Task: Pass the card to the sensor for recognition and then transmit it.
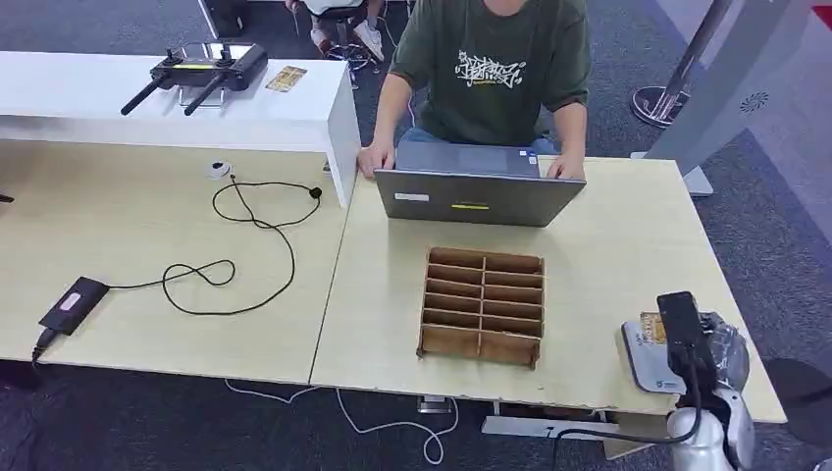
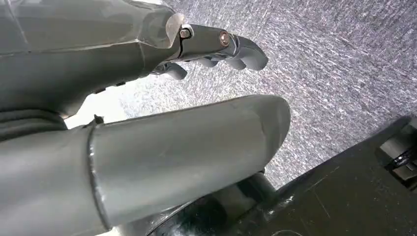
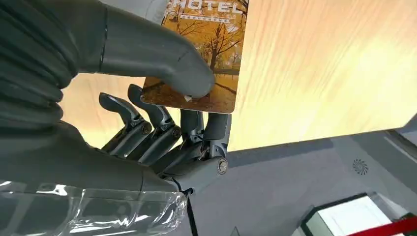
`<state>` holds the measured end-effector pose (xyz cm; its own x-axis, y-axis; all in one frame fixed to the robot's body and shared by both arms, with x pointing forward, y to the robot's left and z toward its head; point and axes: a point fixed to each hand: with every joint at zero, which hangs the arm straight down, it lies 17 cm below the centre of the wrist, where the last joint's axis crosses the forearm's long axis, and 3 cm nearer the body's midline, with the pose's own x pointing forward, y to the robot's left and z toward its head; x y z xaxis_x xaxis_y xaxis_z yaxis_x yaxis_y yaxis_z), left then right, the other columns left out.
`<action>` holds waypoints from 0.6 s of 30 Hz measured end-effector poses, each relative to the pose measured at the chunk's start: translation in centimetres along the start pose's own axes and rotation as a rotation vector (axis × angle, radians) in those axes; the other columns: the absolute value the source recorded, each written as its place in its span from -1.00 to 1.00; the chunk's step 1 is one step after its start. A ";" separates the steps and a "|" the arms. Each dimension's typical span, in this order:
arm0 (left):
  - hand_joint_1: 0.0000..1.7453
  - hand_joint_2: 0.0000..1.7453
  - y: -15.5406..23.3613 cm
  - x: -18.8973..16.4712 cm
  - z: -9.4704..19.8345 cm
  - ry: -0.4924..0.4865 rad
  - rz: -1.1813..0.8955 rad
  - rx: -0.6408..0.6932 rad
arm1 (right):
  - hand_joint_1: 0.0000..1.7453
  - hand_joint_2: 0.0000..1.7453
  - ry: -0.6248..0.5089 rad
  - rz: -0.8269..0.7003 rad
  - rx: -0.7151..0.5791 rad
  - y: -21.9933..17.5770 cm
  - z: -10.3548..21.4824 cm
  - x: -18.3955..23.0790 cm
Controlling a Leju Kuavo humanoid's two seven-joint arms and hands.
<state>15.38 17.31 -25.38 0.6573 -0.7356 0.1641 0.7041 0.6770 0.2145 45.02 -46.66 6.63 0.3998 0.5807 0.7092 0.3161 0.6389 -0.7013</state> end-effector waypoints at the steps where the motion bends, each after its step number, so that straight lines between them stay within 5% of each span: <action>1: -1.00 -1.00 0.0 0.0 0.0 0.000 0.000 0.000 | 1.00 1.00 0.003 0.001 0.001 0.0 0.1 -0.1; 18: -1.00 -1.00 -0.1 -0.1 0.0 0.000 -0.013 -0.007 | 1.00 1.00 0.044 0.014 0.005 -0.6 1.5 -2.6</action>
<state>15.26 17.29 -25.40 0.6482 -0.7441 0.1614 0.7142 0.6677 0.2098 42.53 -47.78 5.31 0.4417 0.5672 0.6951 0.3055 0.6334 -0.7110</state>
